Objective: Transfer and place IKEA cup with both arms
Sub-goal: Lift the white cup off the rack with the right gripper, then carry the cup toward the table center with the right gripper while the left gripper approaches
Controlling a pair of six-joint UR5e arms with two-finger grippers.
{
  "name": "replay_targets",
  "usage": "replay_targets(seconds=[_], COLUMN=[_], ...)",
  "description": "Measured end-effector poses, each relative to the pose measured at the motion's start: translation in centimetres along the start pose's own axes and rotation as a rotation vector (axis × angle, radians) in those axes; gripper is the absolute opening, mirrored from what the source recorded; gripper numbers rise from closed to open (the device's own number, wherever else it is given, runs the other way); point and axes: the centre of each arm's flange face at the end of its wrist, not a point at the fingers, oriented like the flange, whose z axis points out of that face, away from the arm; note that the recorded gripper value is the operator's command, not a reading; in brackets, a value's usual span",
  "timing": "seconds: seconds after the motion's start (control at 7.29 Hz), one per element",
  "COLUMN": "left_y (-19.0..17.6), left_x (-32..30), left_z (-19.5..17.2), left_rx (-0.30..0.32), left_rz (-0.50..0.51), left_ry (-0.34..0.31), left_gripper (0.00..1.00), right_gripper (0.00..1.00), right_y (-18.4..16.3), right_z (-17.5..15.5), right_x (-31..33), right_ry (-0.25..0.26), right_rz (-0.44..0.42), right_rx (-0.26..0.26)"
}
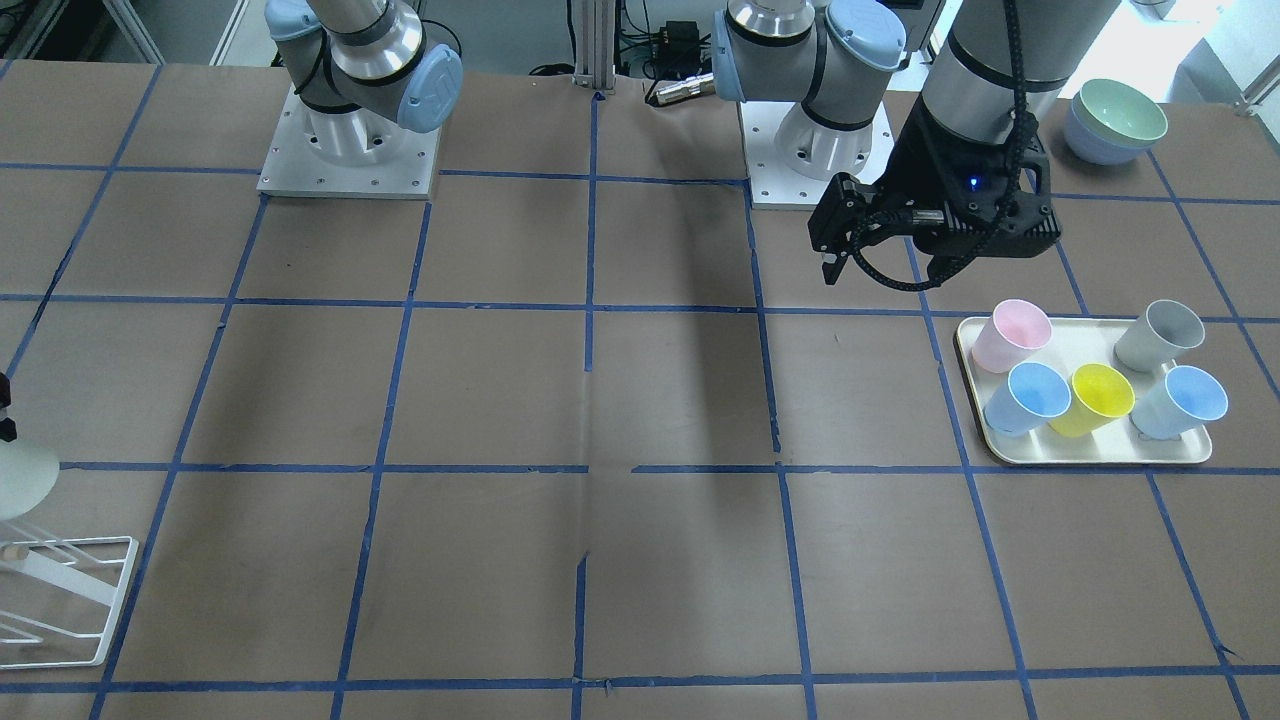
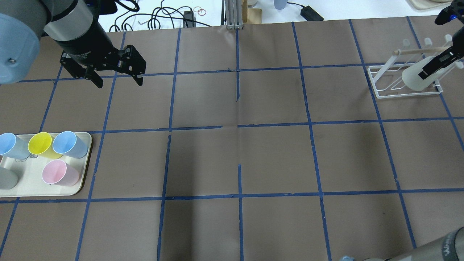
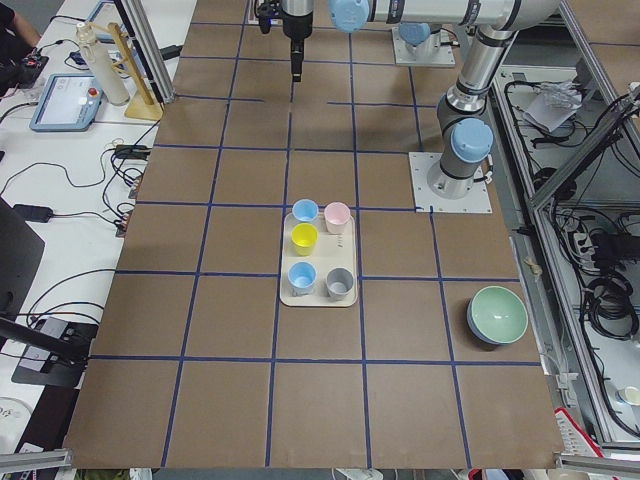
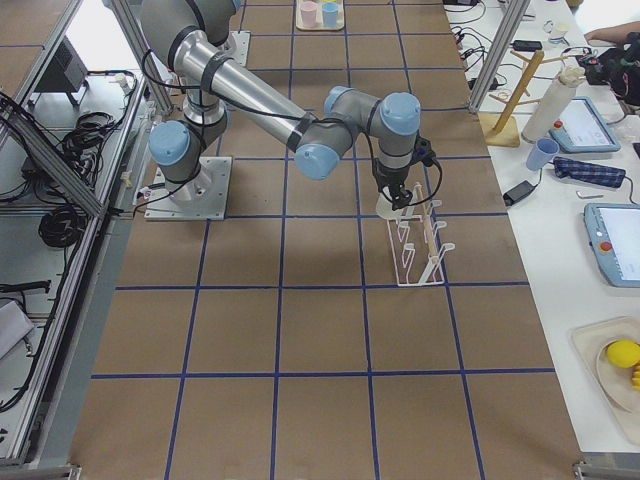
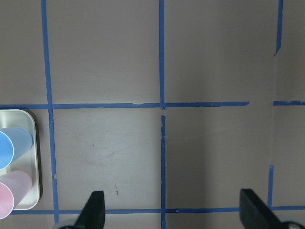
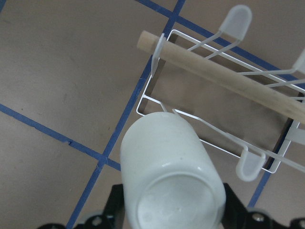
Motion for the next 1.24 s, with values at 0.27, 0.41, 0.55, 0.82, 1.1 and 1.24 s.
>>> replay_targets(seconds=[0.27,0.41,0.55,0.82,1.1,1.24], left_y=[-0.6,-0.8,-0.9,-0.8,-0.5,-0.4], left_x=[-3.1,-4.6,-5.9,-7.1,-6.0,-5.0], left_z=[0.1,0.3,0.6,2.2,4.1,4.8], left_rx=[-0.009,-0.019,-0.029,-0.045,-0.054,-0.056], left_rz=[-0.008,-0.030,-0.061,-0.131,-0.178,-0.197], left_ry=[0.085,0.148,0.233,0.430,0.647,0.760], left_gripper=[1.00,1.00,1.00,1.00,1.00,1.00], right_gripper=[0.00,0.00,0.00,0.00,0.00,0.00], right_y=[0.1,0.2,0.4,1.0,-0.8,-3.2], right_z=[-1.4,-2.8,-4.6,-7.9,-10.0,-9.9], right_x=[-0.2,-0.4,-0.7,-2.3,-7.9,-12.0], right_ry=[0.021,0.034,0.033,0.004,-0.101,-0.193], right_rz=[-0.003,-0.004,-0.003,0.001,0.021,0.051], right_rx=[0.004,-0.005,-0.021,-0.054,-0.039,-0.009])
